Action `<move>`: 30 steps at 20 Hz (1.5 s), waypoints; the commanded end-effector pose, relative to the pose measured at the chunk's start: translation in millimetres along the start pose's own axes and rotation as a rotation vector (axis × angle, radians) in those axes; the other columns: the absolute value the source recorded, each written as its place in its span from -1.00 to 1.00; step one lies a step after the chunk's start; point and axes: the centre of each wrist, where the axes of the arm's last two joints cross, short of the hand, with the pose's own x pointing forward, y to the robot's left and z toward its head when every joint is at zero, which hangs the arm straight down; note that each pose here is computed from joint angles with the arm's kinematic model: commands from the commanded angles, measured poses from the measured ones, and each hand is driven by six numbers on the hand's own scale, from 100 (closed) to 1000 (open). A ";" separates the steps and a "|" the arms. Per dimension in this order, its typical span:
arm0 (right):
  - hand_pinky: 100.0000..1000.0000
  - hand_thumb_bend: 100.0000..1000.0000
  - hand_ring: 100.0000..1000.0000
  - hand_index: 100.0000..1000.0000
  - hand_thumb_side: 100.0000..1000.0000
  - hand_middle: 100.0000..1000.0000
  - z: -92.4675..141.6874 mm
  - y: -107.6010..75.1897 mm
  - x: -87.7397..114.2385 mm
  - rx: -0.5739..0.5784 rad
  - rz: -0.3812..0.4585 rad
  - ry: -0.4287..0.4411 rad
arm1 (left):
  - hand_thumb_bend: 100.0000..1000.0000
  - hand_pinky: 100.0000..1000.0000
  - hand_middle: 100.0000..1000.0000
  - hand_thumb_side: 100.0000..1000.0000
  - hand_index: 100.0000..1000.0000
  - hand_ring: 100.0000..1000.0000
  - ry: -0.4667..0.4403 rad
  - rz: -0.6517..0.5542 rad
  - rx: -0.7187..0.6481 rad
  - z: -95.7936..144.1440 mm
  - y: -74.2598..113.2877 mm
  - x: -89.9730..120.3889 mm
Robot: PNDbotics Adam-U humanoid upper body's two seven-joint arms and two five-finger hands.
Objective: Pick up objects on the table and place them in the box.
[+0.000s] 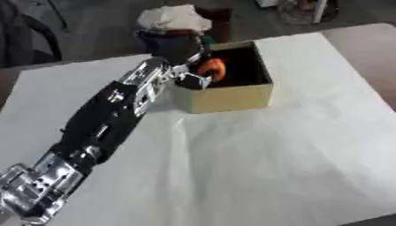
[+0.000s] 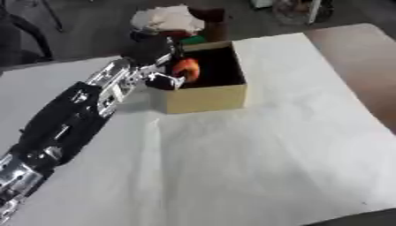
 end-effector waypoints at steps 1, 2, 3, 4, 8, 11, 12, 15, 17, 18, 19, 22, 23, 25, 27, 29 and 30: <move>0.36 -1.00 0.91 0.87 -0.19 0.46 -4.7 -3.8 5.8 0.008 0.008 -0.029 | -0.64 0.52 0.59 -0.28 0.82 0.49 0.005 -0.023 -0.073 0.4 13.5 -7.6; 0.36 -1.00 0.91 0.87 -0.19 0.46 -4.3 -3.6 5.7 0.008 0.007 -0.028 | -0.30 0.57 0.68 -0.13 0.93 0.54 0.015 -0.031 -0.071 1.5 17.8 -9.1; 0.36 -1.00 0.91 0.87 -0.19 0.46 -4.0 -3.5 5.6 0.008 0.007 -0.027 | -0.23 0.59 0.70 -0.10 0.95 0.56 0.032 -0.039 -0.051 3.0 23.0 -10.8; 0.36 -1.00 0.91 0.87 -0.19 0.46 -3.7 -3.4 5.5 0.008 0.007 -0.026 | -0.09 0.60 0.74 -0.02 0.99 0.58 0.049 -0.044 -0.026 4.6 27.5 -12.5; 0.36 -1.00 0.91 0.87 -0.19 0.46 -3.2 -3.1 5.4 0.009 0.005 -0.025 | 0.11 0.60 0.75 0.15 1.00 0.57 0.117 -0.038 0.103 11.8 45.9 -20.6; 0.37 -1.00 0.91 0.87 -0.19 0.46 -2.5 -2.7 5.2 0.010 0.004 -0.023 | 0.09 0.59 0.70 0.18 0.98 0.54 0.156 -0.010 0.205 19.2 60.7 -27.0; 0.37 -1.00 0.91 0.87 -0.18 0.46 -2.2 -2.6 5.2 0.011 0.003 -0.023 | 0.06 0.57 0.66 0.18 0.96 0.52 0.164 0.004 0.233 22.3 65.3 -29.1; 0.37 -1.00 0.91 0.87 -0.19 0.46 -0.8 -2.9 5.0 0.008 0.005 -0.019 | -0.06 0.54 0.59 0.16 0.89 0.47 0.177 0.047 0.322 37.8 83.5 -38.1; 0.37 -1.00 0.92 0.87 -0.19 0.46 0.5 -3.9 4.8 0.001 0.010 -0.014 | -0.14 0.53 0.55 0.16 0.86 0.44 0.174 0.085 0.399 55.4 98.5 -43.7; 0.37 -1.00 0.92 0.87 -0.19 0.46 1.0 -4.4 4.8 -0.002 0.012 -0.012 | -0.14 0.53 0.55 0.16 0.86 0.44 0.170 0.107 0.439 65.4 105.2 -45.4; 0.37 -1.00 0.92 0.88 -0.19 0.46 1.7 -4.9 4.7 -0.006 0.016 -0.010 | -0.17 0.52 0.53 0.16 0.84 0.43 0.166 0.127 0.484 77.0 112.4 -47.1; 0.37 -1.00 0.92 0.89 -0.18 0.46 3.3 -6.2 4.5 -0.019 0.024 -0.003 | -0.21 0.50 0.50 0.15 0.82 0.40 0.155 0.185 0.623 113.4 128.6 -47.1; 0.37 -1.00 0.92 0.89 -0.18 0.46 3.8 -6.3 4.4 -0.023 0.026 -0.001 | -0.23 0.50 0.49 0.15 0.82 0.39 0.154 0.203 0.670 125.0 132.1 -45.7; 0.37 -1.00 0.92 0.89 -0.18 0.46 5.0 -5.9 4.2 -0.029 0.028 0.003 | -0.26 0.49 0.48 0.15 0.81 0.37 0.156 0.236 0.750 146.0 133.4 -41.6; 0.37 -1.00 0.92 0.90 -0.18 0.46 6.1 -5.5 3.9 -0.034 0.030 0.006 | -0.28 0.48 0.47 0.16 0.81 0.36 0.160 0.275 0.805 161.9 128.7 -36.4; 0.37 -1.00 0.93 0.90 -0.18 0.46 7.3 -5.4 3.7 -0.039 0.032 0.009 | -0.30 0.48 0.47 0.16 0.81 0.36 0.167 0.318 0.839 174.6 118.8 -30.3; 0.37 -1.00 0.93 0.90 -0.18 0.46 7.9 -5.3 3.6 -0.040 0.033 0.011 | -0.30 0.48 0.47 0.16 0.81 0.35 0.170 0.339 0.850 179.5 113.7 -27.2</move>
